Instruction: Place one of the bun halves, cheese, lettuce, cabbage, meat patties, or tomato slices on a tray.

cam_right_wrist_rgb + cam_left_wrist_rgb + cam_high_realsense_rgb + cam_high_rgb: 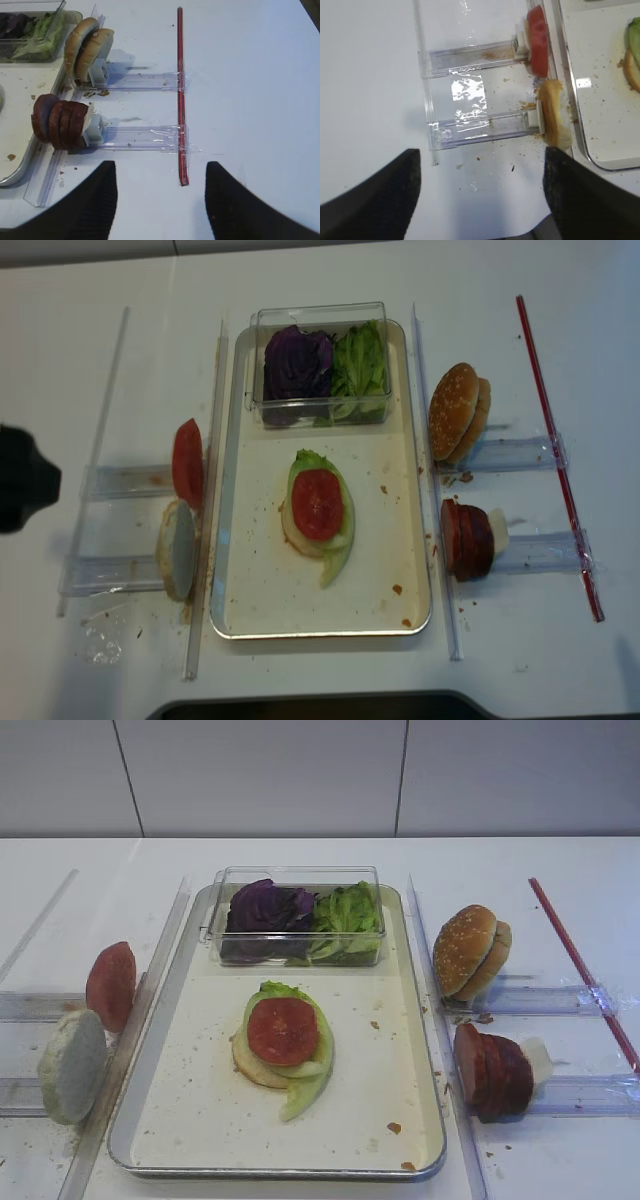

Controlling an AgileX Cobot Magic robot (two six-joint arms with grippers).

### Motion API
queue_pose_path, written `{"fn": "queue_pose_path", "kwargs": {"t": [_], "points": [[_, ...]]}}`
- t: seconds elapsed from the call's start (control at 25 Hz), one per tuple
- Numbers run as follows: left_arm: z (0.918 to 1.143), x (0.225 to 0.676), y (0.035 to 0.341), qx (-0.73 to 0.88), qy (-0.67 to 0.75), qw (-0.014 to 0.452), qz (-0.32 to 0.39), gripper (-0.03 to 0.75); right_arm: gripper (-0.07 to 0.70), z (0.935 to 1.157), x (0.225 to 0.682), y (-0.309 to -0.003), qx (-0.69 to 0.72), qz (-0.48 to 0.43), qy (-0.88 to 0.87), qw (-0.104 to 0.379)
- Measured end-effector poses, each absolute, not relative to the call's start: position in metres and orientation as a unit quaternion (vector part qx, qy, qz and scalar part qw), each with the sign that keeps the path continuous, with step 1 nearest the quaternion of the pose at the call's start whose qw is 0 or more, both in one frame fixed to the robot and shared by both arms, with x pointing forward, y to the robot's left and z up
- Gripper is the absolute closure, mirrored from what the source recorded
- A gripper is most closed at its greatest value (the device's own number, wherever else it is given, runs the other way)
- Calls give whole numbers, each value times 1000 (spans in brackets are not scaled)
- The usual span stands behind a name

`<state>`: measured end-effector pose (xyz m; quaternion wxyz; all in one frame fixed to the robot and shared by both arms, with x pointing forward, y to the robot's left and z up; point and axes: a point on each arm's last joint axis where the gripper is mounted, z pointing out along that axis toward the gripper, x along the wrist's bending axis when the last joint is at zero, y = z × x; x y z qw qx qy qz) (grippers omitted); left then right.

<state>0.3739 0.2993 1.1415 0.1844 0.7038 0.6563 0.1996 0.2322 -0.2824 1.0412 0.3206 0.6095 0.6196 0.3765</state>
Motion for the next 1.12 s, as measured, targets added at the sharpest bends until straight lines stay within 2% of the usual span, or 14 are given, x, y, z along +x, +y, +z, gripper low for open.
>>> {"fn": "queue_pose_path", "kwargs": {"t": [0.4, 0.56, 0.8, 1.12], "points": [[1147, 291, 305, 677, 627, 246, 298, 244, 226, 1041, 232, -282, 610, 377, 620, 321], [1141, 266, 306, 668, 614, 268, 323, 244, 226, 1041, 232, -282, 610, 377, 620, 321], [1114, 238, 307, 661, 605, 284, 343, 244, 226, 1041, 232, -282, 610, 377, 620, 321], [1067, 224, 307, 668, 601, 277, 341, 244, 226, 1041, 232, -282, 610, 377, 620, 321]]}}
